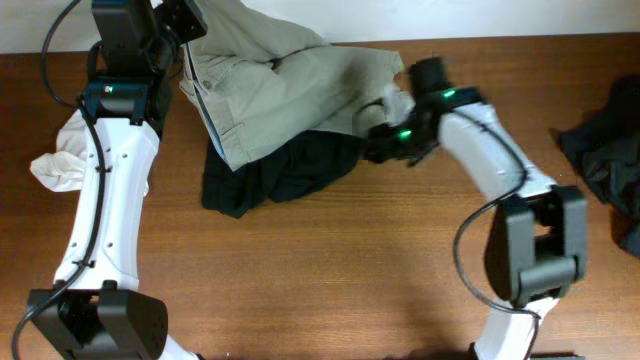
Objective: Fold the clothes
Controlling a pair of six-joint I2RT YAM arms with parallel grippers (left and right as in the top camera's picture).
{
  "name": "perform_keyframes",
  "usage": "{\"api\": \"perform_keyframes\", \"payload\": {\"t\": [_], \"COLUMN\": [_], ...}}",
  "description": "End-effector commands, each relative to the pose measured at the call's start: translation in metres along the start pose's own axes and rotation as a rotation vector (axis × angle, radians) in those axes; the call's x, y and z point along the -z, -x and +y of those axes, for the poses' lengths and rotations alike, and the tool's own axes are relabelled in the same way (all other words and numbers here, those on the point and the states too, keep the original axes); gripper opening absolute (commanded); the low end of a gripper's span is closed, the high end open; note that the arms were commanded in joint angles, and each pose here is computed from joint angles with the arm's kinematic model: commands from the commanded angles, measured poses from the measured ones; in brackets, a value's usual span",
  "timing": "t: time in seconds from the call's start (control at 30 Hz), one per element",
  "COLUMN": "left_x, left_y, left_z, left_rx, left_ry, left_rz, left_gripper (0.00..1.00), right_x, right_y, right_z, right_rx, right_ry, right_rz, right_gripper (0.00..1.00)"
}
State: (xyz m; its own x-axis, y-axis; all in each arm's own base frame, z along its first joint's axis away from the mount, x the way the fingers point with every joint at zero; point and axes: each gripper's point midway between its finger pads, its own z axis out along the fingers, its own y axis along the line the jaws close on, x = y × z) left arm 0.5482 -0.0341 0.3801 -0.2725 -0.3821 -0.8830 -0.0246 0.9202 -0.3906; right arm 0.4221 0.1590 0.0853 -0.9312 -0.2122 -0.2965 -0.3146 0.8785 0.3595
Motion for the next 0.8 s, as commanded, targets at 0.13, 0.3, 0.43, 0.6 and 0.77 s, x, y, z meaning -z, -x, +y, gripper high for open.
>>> {"api": "perform_keyframes", "payload": {"t": [0.13,0.3,0.43,0.6,0.77], "left_x": [-0.001,-0.001,-0.001,-0.001,-0.013], "left_y": [0.001,-0.003,-0.003,-0.005,-0.033], "left_z": [0.003,0.005,0.005,0.006,0.018], "left_rx": [-0.019,-0.018,-0.018,-0.018,-0.016], "left_ry": [0.016,0.023,0.023,0.027,0.063], "left_rz": [-0.002,0.015,0.016,0.025,0.112], "left_gripper": [0.01,0.01,0.01,0.01,0.01], "right_x": [-0.094,-0.125,-0.048,0.154,0.226], "right_y": [0.002,-0.011,-0.014,-0.055,-0.121], "right_z": [0.096,0.059,-0.043,-0.22,-0.282], "right_rx": [0.209,0.15,-0.103,-0.483,-0.782], "right_ry": [0.054,-0.176,-0.396,-0.808,-0.725], "right_rz": [-0.155,-0.119,-0.09,-0.244,-0.345], "right_gripper": [0.97,0.04,0.04,0.03,0.04]}}
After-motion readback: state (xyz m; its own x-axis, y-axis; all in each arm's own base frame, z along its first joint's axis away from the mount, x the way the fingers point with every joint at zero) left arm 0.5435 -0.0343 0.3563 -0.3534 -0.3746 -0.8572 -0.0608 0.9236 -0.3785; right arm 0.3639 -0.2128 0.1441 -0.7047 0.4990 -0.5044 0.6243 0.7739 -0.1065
